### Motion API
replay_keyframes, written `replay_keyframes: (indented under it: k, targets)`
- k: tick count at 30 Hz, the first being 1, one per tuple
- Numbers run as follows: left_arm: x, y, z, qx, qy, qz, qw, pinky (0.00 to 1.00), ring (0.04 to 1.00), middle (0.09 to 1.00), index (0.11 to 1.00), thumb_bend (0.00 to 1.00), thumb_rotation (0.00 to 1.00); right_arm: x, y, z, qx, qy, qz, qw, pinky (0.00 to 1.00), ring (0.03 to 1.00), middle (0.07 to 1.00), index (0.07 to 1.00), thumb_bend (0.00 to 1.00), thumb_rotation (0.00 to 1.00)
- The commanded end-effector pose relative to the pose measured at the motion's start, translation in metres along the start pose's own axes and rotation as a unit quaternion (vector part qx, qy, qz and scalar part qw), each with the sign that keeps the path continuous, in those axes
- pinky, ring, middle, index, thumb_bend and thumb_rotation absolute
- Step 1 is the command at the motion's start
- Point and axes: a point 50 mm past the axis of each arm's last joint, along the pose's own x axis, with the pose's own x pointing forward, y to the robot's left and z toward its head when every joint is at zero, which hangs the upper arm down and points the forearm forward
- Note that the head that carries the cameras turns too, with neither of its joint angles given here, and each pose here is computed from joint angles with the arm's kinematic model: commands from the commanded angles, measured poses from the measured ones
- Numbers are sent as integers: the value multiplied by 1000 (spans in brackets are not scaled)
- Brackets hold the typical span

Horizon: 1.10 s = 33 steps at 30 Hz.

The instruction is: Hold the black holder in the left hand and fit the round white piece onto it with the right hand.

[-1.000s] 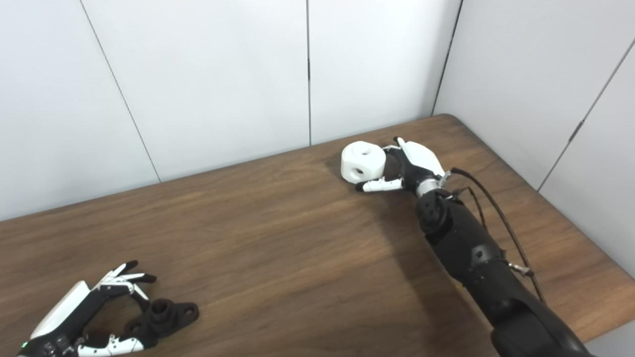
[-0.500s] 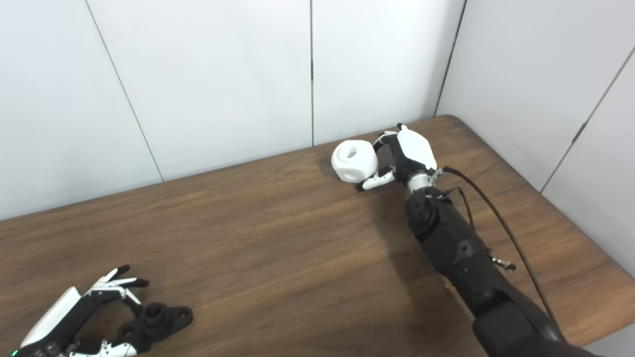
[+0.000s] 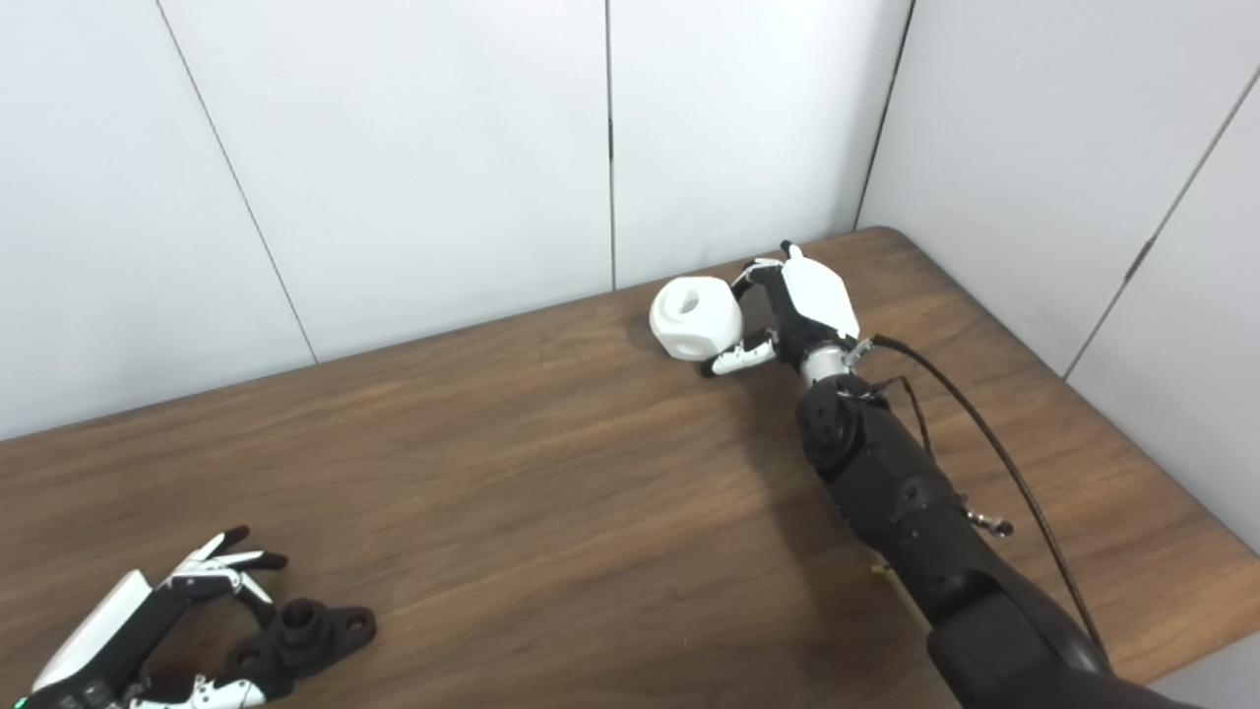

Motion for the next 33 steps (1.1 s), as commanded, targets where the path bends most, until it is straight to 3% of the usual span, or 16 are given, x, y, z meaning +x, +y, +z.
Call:
replay_keyframes:
  k: [1, 21, 33]
  targets:
    - [0, 18, 7, 18, -21, 25, 999, 1000, 997, 824, 482, 516, 38, 11, -9, 9, 3, -8, -10, 1000, 1000, 1000, 829, 482, 524, 158]
    - [2, 19, -3, 12, -8, 18, 1000, 1000, 1000, 831, 482, 517, 38, 2, 3, 29, 35, -44, -22, 998, 1000, 996, 813, 480, 525, 153]
    - [0, 21, -5, 15, -7, 16, 1000, 1000, 1000, 834, 482, 516, 37, 2, 5, 29, 87, -32, -22, 995, 1000, 1000, 821, 480, 525, 154]
